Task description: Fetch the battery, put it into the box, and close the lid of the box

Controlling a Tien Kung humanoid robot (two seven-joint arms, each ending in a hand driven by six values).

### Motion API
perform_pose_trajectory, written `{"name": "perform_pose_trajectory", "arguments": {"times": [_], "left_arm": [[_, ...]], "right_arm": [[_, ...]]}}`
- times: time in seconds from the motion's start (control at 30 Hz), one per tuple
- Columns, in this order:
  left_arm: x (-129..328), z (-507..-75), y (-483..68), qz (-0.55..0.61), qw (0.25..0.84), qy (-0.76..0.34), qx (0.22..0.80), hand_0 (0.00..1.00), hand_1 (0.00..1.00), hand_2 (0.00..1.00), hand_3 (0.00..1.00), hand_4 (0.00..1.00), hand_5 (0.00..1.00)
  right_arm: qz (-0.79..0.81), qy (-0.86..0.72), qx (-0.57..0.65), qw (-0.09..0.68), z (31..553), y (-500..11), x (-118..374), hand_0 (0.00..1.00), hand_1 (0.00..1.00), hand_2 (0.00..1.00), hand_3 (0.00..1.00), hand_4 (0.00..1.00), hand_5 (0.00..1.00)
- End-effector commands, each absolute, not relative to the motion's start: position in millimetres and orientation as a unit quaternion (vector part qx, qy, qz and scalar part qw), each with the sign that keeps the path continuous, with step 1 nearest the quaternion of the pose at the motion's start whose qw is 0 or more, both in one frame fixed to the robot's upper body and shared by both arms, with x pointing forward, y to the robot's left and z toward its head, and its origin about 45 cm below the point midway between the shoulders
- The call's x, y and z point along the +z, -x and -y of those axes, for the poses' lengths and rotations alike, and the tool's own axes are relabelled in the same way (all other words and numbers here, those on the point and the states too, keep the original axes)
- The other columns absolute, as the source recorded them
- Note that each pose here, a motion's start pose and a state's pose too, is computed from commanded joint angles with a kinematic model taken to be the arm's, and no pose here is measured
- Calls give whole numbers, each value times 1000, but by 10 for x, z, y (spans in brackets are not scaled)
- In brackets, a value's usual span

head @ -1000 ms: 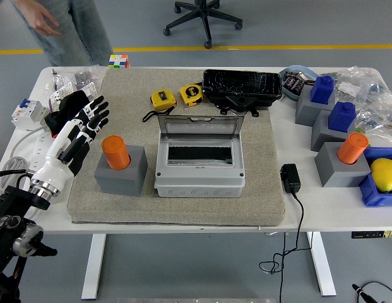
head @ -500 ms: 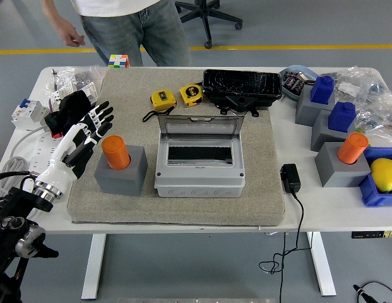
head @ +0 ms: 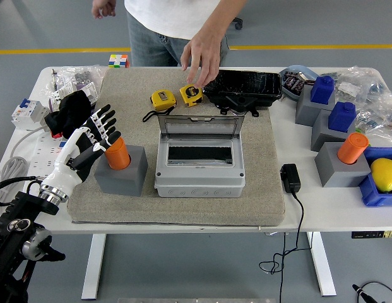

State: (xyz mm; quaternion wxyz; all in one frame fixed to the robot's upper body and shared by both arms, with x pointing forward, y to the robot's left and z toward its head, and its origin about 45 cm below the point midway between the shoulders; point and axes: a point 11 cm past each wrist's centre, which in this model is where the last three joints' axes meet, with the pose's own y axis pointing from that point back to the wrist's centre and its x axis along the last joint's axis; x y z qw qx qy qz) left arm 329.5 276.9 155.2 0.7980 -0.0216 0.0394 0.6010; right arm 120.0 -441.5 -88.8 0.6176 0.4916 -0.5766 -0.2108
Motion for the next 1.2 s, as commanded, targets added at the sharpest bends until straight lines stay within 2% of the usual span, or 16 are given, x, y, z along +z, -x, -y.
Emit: {"name": "perform_pose_trajectory", "arguments": {"times": [0.07, 0.23, 0.27, 0.43, 0.47, 0.63, 0.67, 1.2], "left_arm": [[1544, -2760, -3292, -41, 798, 22, 601, 994, 998, 998, 998, 998, 673], [1516, -2717, -3276, -53, 799, 29, 598, 994, 998, 998, 998, 998, 673], [1511, -2711, -3274, -55, 799, 30, 598, 998, 998, 998, 998, 998, 834], [1489, -2681, -3256, -60, 799, 31, 597, 998, 998, 998, 998, 998, 834], [1484, -2671, -3250, -61, 800, 30, 596, 998, 998, 998, 998, 998, 882], [1465, -2631, -3229, -65, 801, 30, 594, 998, 998, 998, 998, 998, 882], [1464, -2625, -3227, -65, 802, 30, 594, 998, 998, 998, 998, 998, 952], [1387, -2691, -3236, -56, 790, 15, 610, 998, 998, 996, 998, 998, 950]], "right_arm": [[576, -492, -211, 618, 4415, -1199, -888, 876, 844, 822, 849, 998, 998], [578, -492, -210, 617, 4414, -1213, -885, 876, 844, 822, 849, 998, 998], [578, -492, -210, 617, 4413, -1214, -885, 876, 844, 822, 849, 998, 998], [577, -492, -210, 617, 4411, -1212, -887, 876, 844, 822, 849, 998, 998], [577, -492, -210, 617, 4410, -1211, -887, 875, 845, 822, 849, 998, 998], [577, -492, -210, 617, 4413, -1209, -886, 875, 845, 822, 849, 998, 998], [577, -492, -210, 617, 4414, -1210, -886, 875, 845, 822, 849, 998, 998], [574, -494, -210, 618, 4397, -1203, -894, 873, 845, 822, 849, 998, 998]]}}
